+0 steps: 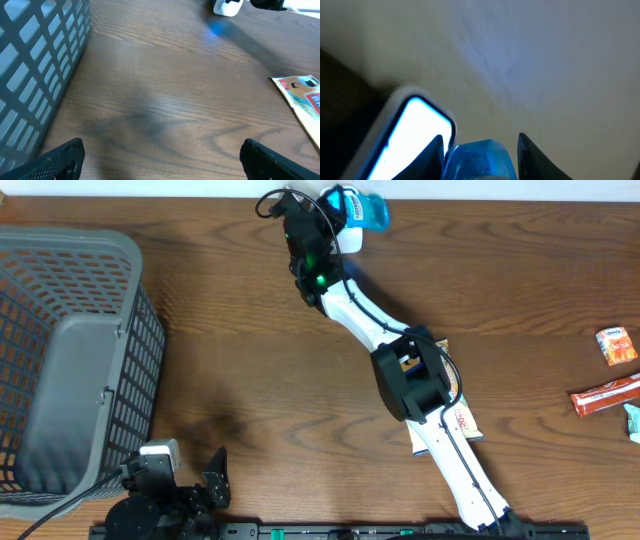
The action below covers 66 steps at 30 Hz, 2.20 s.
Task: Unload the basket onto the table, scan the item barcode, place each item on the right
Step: 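Carry the Listerine bottle to the right table edge and release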
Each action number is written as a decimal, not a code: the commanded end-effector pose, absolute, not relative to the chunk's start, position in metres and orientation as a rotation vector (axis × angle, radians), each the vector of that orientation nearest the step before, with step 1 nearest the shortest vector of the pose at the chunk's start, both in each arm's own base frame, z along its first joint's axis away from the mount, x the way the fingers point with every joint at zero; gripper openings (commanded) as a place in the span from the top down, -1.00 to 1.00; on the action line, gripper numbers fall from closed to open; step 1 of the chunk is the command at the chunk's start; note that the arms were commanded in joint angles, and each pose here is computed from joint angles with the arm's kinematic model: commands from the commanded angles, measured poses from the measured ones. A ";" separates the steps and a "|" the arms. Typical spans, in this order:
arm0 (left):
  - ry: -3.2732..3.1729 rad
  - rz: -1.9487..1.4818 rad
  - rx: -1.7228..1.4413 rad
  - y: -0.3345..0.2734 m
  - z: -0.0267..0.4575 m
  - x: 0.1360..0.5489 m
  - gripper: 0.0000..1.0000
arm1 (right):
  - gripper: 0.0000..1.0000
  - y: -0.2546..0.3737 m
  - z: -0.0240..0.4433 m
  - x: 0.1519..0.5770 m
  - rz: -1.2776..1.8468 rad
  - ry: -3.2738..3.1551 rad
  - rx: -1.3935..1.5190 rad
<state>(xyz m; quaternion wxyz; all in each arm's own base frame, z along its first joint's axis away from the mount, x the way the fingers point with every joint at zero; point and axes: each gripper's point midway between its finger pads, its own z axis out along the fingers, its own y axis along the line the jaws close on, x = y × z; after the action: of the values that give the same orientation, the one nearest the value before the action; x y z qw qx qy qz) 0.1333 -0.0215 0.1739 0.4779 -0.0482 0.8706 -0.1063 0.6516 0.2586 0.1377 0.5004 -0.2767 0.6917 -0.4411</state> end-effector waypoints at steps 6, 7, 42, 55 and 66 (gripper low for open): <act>2.122 -0.251 -0.098 -0.022 0.175 0.133 -0.98 | 0.98 0.095 0.194 0.635 -1.429 1.920 -0.298; 2.122 -0.251 -0.098 -0.022 0.175 0.133 -0.96 | 0.98 0.064 0.178 0.630 -1.473 1.993 -0.279; 2.122 -0.251 -0.098 -0.022 0.175 0.133 -0.98 | -0.98 -0.150 0.212 0.525 -0.274 2.491 0.555; 2.122 -0.251 -0.098 -0.022 0.175 0.133 -0.97 | -0.99 0.033 0.387 0.388 0.181 2.375 0.229; 2.122 -0.251 -0.098 -0.022 0.175 0.133 -0.98 | -0.98 0.158 0.287 0.301 0.046 2.785 -0.299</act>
<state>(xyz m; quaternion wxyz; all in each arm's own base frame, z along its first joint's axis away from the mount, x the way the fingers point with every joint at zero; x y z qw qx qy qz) 0.1334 -0.0215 0.1740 0.4781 -0.0484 0.8705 -0.1065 0.3043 0.1466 0.3245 0.2073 -0.0901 0.9715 0.0719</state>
